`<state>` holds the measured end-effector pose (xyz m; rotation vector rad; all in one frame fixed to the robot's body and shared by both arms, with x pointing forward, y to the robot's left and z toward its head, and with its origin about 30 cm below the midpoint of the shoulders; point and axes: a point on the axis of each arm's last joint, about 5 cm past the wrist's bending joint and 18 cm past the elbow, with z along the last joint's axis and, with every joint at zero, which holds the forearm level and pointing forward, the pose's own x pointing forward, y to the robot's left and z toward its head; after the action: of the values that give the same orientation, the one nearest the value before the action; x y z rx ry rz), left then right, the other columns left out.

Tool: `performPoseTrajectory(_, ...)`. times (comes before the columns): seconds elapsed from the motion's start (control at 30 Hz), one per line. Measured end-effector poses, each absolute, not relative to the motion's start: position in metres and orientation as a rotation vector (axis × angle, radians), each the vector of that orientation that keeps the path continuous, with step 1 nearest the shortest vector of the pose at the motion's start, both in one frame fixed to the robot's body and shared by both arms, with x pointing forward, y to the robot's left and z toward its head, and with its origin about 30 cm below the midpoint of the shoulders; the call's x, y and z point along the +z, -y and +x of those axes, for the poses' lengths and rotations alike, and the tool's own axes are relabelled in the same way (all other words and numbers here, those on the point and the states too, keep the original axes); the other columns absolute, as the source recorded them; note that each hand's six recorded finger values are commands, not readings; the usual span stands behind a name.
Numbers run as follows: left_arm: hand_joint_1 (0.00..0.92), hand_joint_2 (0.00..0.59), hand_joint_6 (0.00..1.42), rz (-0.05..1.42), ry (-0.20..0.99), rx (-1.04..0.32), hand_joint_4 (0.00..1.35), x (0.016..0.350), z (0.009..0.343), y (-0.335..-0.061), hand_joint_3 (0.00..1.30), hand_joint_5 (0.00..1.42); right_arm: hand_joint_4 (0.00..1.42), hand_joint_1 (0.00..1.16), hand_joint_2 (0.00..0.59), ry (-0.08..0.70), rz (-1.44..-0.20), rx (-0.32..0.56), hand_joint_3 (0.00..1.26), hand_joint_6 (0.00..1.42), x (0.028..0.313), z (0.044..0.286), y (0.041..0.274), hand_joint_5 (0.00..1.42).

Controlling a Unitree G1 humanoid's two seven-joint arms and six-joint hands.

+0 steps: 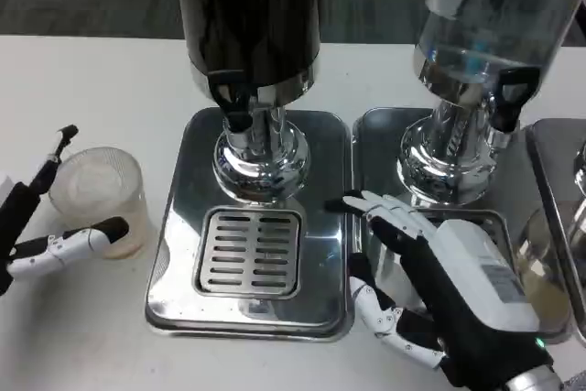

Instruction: Grasp the cup under the faucet to collect the drink, then remove the cup.

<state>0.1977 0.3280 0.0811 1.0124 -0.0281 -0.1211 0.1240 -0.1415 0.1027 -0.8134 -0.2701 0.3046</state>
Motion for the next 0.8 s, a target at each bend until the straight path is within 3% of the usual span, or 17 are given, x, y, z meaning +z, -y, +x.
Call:
performPoseTrajectory(0.2,0.246,0.059,0.36,1.019,0.038,-0.102,0.12,0.078,0.198,-0.324,0.02,0.33,0.16,0.50,0.586,0.269,-0.808,0.307,0.25,0.29,0.103,0.124,0.142,0.13)
performPoseTrajectory(0.4,0.258,0.072,0.70,0.989,0.082,-0.078,0.26,0.071,0.197,-0.316,0.15,0.54,0.16,0.51,0.586,0.269,-0.808,0.309,0.26,0.28,0.103,0.124,0.142,0.13)
performPoseTrajectory(0.8,0.239,0.073,0.83,0.985,0.106,-0.056,0.32,0.070,0.197,-0.314,0.21,0.62,0.18,0.50,0.586,0.296,-0.787,0.310,0.27,0.27,0.105,0.126,0.142,0.15)
